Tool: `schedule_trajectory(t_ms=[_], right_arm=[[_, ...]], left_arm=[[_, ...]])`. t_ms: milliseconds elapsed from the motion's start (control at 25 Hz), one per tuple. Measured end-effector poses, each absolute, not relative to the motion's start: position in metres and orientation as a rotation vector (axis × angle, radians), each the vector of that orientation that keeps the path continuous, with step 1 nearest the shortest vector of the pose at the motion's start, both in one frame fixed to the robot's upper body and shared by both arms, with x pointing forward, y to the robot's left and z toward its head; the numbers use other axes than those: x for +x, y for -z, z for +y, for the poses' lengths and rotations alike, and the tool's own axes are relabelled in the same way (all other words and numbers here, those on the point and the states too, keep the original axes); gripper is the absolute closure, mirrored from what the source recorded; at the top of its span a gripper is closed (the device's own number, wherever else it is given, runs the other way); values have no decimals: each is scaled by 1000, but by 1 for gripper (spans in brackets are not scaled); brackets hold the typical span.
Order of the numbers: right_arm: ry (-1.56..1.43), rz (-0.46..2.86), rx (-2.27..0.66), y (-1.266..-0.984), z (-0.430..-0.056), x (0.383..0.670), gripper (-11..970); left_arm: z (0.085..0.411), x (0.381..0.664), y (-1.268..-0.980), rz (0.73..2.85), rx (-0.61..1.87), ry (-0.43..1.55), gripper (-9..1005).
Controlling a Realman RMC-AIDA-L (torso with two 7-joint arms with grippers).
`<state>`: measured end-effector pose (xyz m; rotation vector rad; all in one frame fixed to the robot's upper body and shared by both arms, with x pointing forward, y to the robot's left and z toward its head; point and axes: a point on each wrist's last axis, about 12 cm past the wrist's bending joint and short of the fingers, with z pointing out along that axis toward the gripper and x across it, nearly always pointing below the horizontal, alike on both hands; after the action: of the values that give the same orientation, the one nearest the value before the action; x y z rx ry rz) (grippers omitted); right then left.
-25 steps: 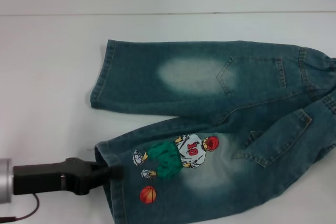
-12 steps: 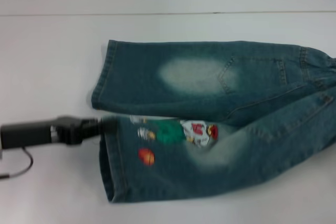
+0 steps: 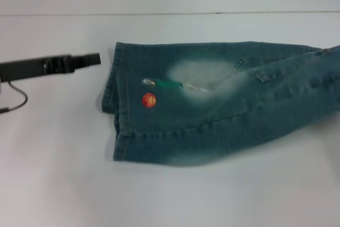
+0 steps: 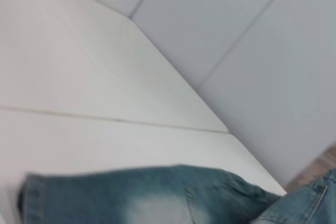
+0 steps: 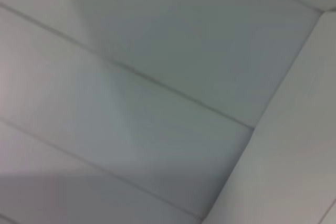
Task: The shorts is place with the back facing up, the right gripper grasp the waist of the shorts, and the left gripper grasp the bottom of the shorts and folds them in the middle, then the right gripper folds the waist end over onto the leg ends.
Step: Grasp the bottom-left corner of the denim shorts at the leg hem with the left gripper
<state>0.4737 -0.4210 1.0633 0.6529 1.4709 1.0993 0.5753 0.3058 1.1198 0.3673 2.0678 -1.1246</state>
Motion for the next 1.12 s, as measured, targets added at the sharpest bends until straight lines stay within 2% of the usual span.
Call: schedule_trajectory(t_ms=[200,400,680,880,1120], right_arm=[[-1047,1450,702,-1058,-408,494,867],[-991,1463,787,-1047,-399,509,866],[-991,1496,743,-1047,-394,513,864],[-991,1489,733,-1048,-399,507,862],[-975,1494,723,-1047,-400,504,861]], left_arm=[[290,598,-1122,2042,345,1075,962],[273,604,-1117,2072,390,1060,963],[274,570,-1114,2126,576,1144,963],[278,548,-1112,2217,582,1143,918],[275,542,-1097,2338,589,1137,724]])
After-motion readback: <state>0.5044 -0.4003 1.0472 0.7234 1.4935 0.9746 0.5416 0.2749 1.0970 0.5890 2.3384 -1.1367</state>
